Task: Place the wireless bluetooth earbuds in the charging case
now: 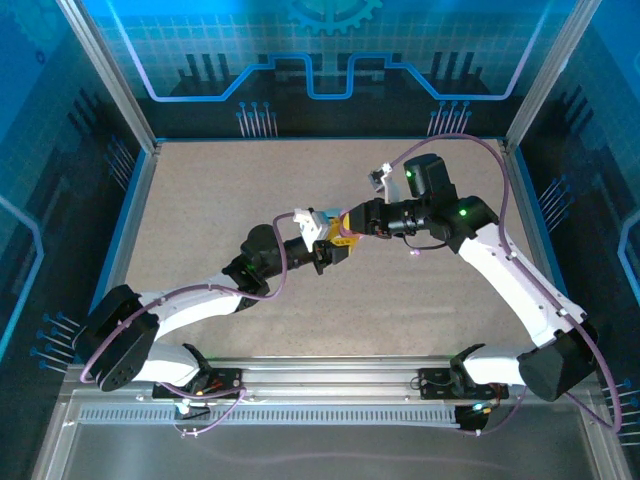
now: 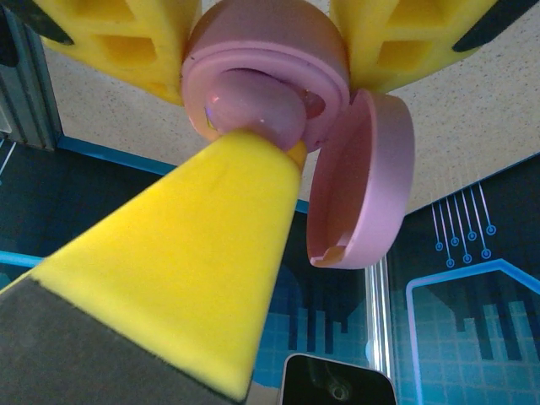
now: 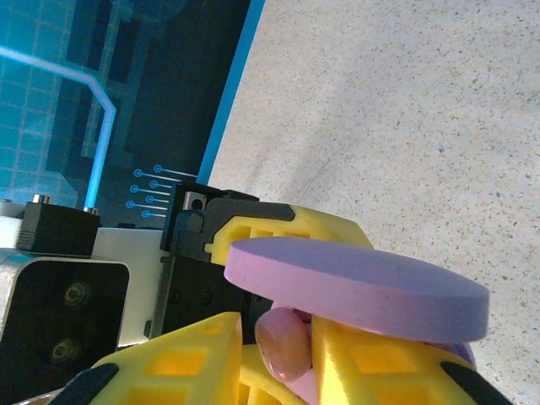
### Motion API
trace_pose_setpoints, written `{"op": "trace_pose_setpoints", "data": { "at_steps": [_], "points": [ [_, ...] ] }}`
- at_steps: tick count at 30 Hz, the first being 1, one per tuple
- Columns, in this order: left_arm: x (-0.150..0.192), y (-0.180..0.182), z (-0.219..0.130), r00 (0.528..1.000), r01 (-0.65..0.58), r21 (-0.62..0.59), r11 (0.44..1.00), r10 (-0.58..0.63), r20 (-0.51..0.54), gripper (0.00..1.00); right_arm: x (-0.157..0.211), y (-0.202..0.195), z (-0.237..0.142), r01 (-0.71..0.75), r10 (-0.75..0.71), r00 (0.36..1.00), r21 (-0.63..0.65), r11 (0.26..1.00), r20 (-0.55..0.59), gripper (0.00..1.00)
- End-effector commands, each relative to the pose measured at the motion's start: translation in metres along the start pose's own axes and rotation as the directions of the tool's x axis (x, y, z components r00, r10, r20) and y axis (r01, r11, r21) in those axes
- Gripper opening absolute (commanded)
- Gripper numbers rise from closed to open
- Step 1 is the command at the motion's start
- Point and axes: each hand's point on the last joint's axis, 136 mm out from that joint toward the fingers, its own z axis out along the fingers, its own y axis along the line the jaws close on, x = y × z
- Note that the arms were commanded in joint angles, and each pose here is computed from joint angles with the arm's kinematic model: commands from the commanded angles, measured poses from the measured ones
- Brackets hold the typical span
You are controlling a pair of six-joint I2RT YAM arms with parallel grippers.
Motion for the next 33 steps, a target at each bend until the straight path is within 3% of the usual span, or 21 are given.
{"op": "trace_pose_setpoints", "data": {
  "at_steps": [1, 14, 18, 21, 25, 29, 33],
  "points": [
    [-0.038, -0.002, -0.001, 0.992, -0.065, -0.01, 0.998, 0.065, 0.107, 0.33, 0.01, 0.016, -0.008, 0.006, -0.007, 0.999, -0.033, 0.999, -0.037, 0.31],
    [-0.038, -0.005, -0.006, 0.988, -0.103, -0.01, 0.995, 0.104, 0.11, 0.33, 0.003, 0.026, -0.037, 0.072, -0.069, 0.994, -0.027, 0.997, 0.085, 0.33],
    [-0.037, -0.005, -0.01, 0.987, -0.121, -0.016, 0.993, 0.122, 0.108, 0.33, -0.008, 0.014, -0.055, 0.08, -0.09, 0.98, 0.059, 0.995, 0.178, 0.36],
    [-0.037, -0.006, -0.013, 0.985, -0.138, -0.025, 0.99, 0.14, 0.103, 0.33, -0.016, -0.019, -0.076, 0.021, -0.076, 0.958, 0.197, 0.98, 0.276, 0.36],
    [-0.036, -0.004, -0.017, 0.983, -0.154, -0.043, 0.987, 0.157, 0.097, 0.33, -0.013, -0.097, -0.094, -0.164, 0.033, 0.943, 0.379, 0.911, 0.331, 0.38],
    [-0.037, -0.004, -0.021, 0.982, -0.157, -0.053, 0.986, 0.162, 0.099, 0.33, 0.005, -0.177, -0.083, -0.346, 0.231, 0.925, 0.417, 0.841, 0.302, 0.39],
    [-0.038, -0.003, -0.021, 0.981, -0.16, -0.059, 0.985, 0.165, 0.099, 0.33, 0.022, -0.235, -0.066, -0.416, 0.341, 0.909, 0.467, 0.78, 0.241, 0.42]
  ]
}}
